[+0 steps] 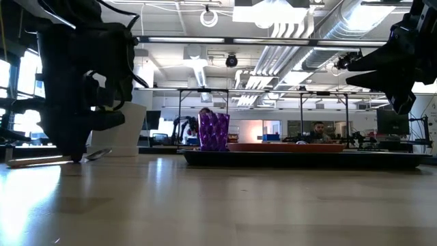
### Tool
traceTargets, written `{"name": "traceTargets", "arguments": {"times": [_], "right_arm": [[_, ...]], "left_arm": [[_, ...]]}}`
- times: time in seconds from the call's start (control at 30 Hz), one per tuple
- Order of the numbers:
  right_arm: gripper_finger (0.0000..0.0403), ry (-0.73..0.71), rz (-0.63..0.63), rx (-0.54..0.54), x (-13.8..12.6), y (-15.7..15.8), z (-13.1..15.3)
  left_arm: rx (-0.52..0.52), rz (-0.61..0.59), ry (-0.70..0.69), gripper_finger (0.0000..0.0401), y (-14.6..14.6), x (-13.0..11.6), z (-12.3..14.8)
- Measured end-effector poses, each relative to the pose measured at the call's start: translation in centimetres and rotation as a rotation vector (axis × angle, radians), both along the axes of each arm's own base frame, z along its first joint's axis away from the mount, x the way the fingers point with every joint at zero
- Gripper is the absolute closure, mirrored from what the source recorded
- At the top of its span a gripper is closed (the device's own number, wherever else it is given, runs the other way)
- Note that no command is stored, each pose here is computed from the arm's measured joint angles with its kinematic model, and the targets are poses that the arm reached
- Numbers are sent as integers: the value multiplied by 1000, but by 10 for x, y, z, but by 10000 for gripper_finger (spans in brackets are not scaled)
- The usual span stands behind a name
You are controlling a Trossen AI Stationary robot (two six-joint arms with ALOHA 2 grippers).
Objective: Pick and place plate/cup/fork/spoon on tray
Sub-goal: Put the yellow spoon on the black tray to the right of the orange plate
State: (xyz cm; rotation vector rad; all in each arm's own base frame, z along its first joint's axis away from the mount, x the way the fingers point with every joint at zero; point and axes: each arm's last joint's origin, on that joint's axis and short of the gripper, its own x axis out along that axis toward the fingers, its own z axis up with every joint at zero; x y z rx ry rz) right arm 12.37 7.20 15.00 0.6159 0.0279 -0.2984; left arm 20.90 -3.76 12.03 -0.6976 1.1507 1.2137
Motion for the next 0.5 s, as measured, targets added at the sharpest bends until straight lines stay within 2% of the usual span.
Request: {"name": "traceTargets", "arguments": {"times": [0.17, 0.5], "right_arm": [[291, 0, 4, 2, 0, 0, 0], [291, 10, 7, 6, 0, 1, -2]], "left_arm": [[20, -113, 24, 360, -5, -1, 0], [48, -198, 22, 355, -20, -10, 6]]}}
